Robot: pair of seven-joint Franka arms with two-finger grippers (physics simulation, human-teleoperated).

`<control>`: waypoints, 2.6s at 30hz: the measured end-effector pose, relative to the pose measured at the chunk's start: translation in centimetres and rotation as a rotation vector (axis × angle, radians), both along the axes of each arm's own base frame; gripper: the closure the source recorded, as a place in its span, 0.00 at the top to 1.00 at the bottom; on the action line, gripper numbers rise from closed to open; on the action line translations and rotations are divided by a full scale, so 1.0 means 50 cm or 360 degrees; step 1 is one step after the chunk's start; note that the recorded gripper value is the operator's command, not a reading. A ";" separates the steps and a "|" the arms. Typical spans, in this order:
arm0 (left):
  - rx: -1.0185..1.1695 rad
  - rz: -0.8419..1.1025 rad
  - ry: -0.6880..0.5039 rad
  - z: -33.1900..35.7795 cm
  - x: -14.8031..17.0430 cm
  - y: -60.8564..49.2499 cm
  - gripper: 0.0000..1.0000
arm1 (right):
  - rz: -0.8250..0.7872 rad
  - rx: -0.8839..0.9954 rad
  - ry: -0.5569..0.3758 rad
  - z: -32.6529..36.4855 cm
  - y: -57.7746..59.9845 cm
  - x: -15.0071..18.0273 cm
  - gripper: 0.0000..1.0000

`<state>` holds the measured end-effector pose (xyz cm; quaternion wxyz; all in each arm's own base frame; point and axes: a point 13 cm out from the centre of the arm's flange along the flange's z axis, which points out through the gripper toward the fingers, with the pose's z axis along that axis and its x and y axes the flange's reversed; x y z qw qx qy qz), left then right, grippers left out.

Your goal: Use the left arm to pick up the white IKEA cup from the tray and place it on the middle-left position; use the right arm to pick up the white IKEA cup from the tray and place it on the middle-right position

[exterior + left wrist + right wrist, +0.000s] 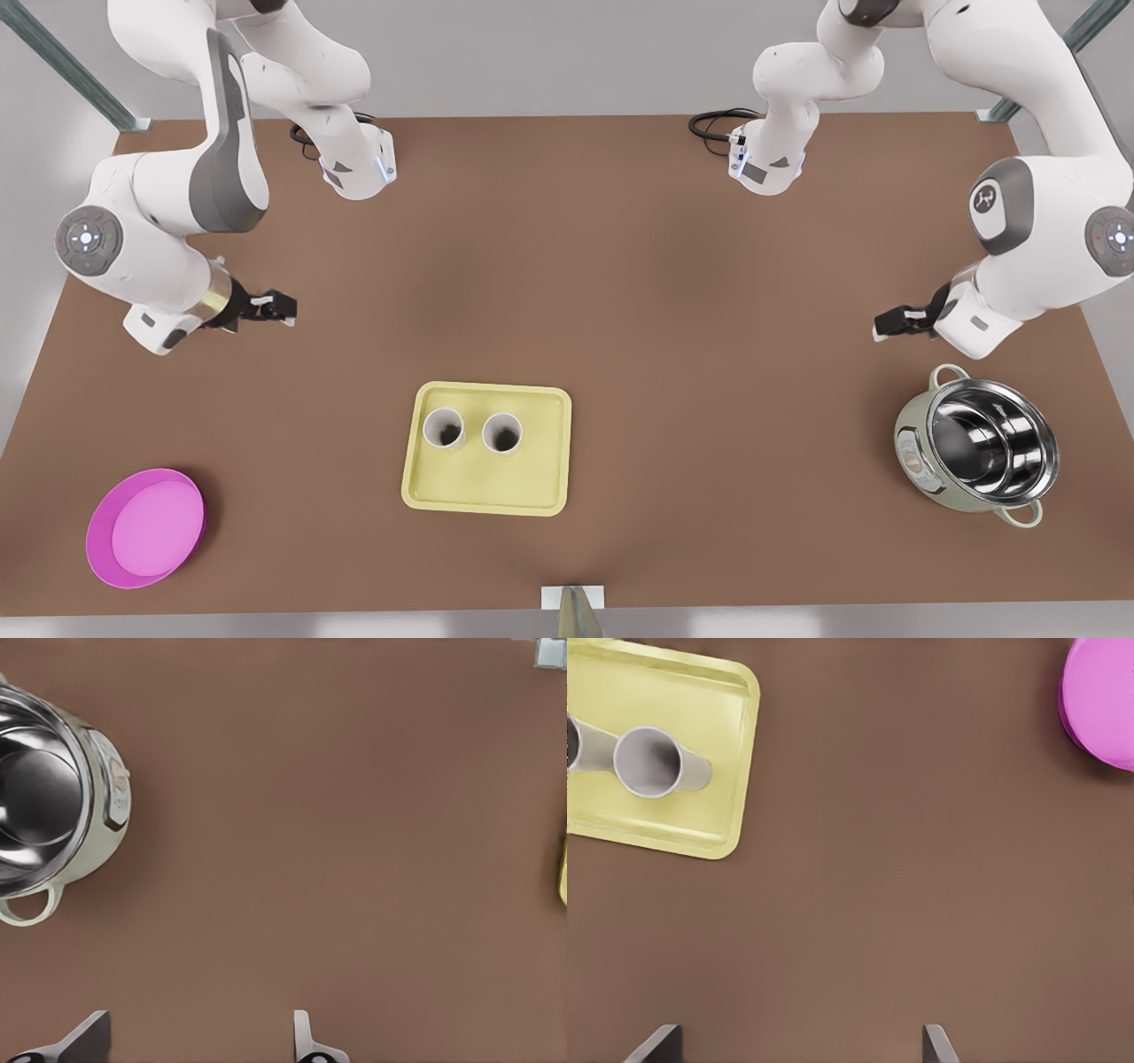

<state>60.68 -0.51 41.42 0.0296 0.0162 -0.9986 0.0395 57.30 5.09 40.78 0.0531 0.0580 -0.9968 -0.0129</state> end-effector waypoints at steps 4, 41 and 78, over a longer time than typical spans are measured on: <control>-0.0031 -0.0129 -0.0034 -0.048 0.038 -0.089 1.00 | 0.0002 0.0006 -0.0086 0.004 -0.001 0.032 1.00; -0.0225 0.0028 -0.0758 -0.473 0.167 -1.132 1.00 | -0.0101 0.0114 -0.0088 -0.470 0.366 0.259 0.98; -0.0068 0.0231 -0.0704 -0.645 0.086 -1.160 0.30 | -0.0010 0.0090 0.0044 -0.589 0.399 0.196 0.10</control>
